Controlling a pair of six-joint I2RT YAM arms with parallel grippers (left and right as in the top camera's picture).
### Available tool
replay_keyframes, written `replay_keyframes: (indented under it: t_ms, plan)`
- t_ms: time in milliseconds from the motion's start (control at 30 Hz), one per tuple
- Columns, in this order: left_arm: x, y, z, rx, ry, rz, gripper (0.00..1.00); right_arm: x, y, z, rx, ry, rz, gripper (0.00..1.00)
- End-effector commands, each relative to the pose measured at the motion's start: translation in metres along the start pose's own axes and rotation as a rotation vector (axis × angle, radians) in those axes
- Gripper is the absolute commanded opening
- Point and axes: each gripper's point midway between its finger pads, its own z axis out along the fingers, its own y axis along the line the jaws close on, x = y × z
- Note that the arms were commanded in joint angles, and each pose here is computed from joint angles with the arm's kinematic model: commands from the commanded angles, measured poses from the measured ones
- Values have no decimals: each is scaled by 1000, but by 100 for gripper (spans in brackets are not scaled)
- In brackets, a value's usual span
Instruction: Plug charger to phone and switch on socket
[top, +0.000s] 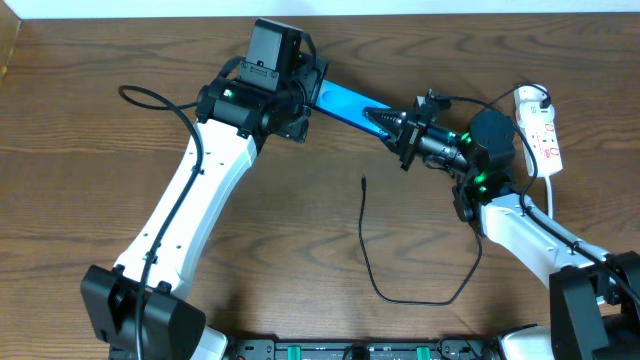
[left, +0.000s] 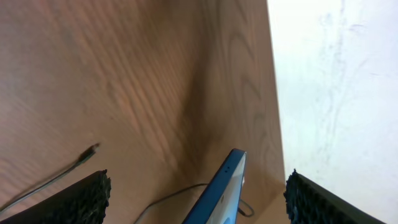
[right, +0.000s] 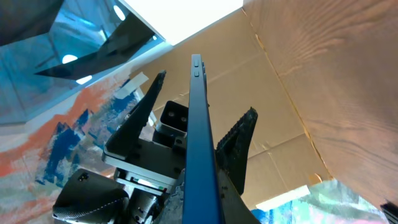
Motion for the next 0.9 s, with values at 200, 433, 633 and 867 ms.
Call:
replay_keyframes:
  t_ms: [200,433,633,867]
  plan:
    - [-3,-17,5,63,-11,50,89,-5,34,0,-131,-68,-71,1]
    - [12,-29,15,115,83,86,89,-7,35,-1,-135,-78,-70,1]
    - [22,-36,28,140,146,105,89,-8,36,-2,-138,-83,-70,1]
    - [24,-40,28,159,157,115,89,-10,37,-3,-140,-86,-71,1]
